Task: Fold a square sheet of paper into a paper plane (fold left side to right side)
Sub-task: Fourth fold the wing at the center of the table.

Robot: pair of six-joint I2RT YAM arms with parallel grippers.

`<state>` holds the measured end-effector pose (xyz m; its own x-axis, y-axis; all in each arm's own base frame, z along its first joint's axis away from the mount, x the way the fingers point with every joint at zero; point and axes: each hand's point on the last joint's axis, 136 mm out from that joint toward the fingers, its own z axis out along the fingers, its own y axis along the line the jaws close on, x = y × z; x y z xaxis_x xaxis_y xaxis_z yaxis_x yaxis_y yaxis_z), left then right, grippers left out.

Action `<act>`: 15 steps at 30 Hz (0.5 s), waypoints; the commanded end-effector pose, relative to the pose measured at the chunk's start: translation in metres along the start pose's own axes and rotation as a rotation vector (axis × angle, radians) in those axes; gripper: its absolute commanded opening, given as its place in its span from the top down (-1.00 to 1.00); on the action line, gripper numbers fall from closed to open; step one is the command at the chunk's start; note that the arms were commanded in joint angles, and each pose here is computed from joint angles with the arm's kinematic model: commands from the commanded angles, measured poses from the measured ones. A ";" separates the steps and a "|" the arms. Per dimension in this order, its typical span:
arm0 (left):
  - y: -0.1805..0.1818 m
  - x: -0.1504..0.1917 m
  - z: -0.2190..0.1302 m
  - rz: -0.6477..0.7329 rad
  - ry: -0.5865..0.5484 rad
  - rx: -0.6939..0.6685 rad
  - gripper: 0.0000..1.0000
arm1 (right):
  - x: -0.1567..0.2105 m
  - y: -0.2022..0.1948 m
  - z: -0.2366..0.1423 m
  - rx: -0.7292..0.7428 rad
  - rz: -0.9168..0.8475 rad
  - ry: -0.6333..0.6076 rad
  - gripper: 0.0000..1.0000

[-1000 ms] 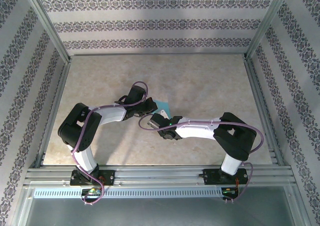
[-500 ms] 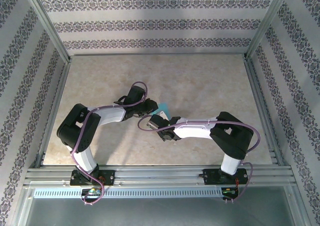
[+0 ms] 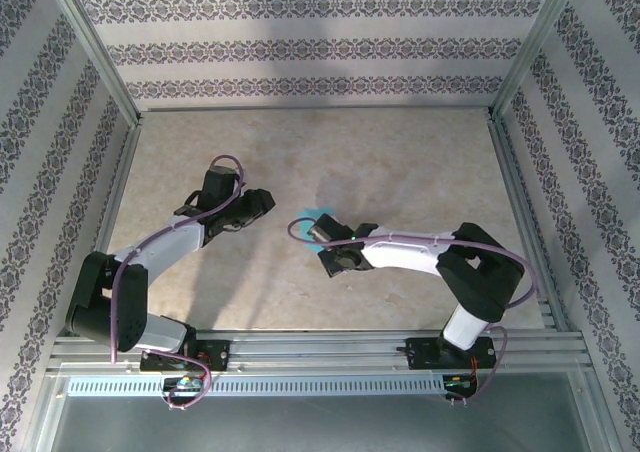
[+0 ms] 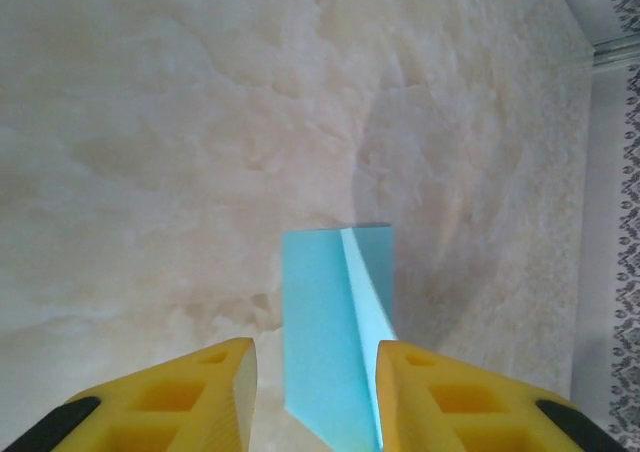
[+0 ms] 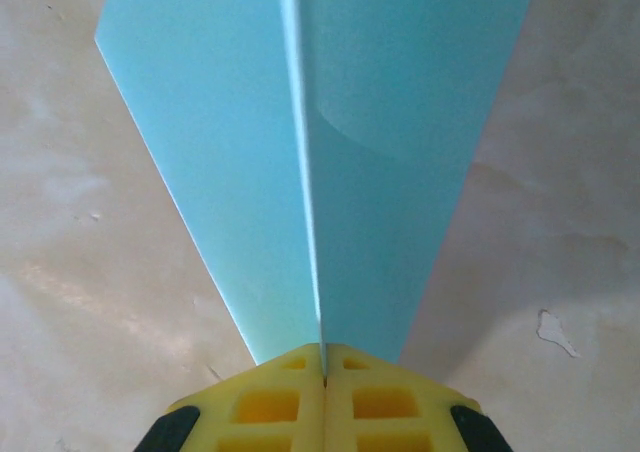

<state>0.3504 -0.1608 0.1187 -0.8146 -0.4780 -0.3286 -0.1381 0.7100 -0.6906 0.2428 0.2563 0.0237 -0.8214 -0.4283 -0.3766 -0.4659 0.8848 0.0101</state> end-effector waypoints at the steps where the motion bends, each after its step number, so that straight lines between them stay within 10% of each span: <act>1: 0.010 0.023 -0.006 0.049 0.092 -0.019 0.25 | 0.006 0.020 -0.007 -0.225 0.036 0.040 1.00; 15: -0.009 0.068 0.023 0.064 0.262 0.082 0.27 | 0.001 0.015 -0.015 -0.592 0.245 0.024 1.00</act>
<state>0.3131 -0.1938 0.0856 -0.9234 -0.3255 -0.2035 -0.0911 0.7008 -0.7075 0.2334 0.2556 0.0240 -0.9258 -0.2608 -0.2738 -0.3685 0.7844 0.4990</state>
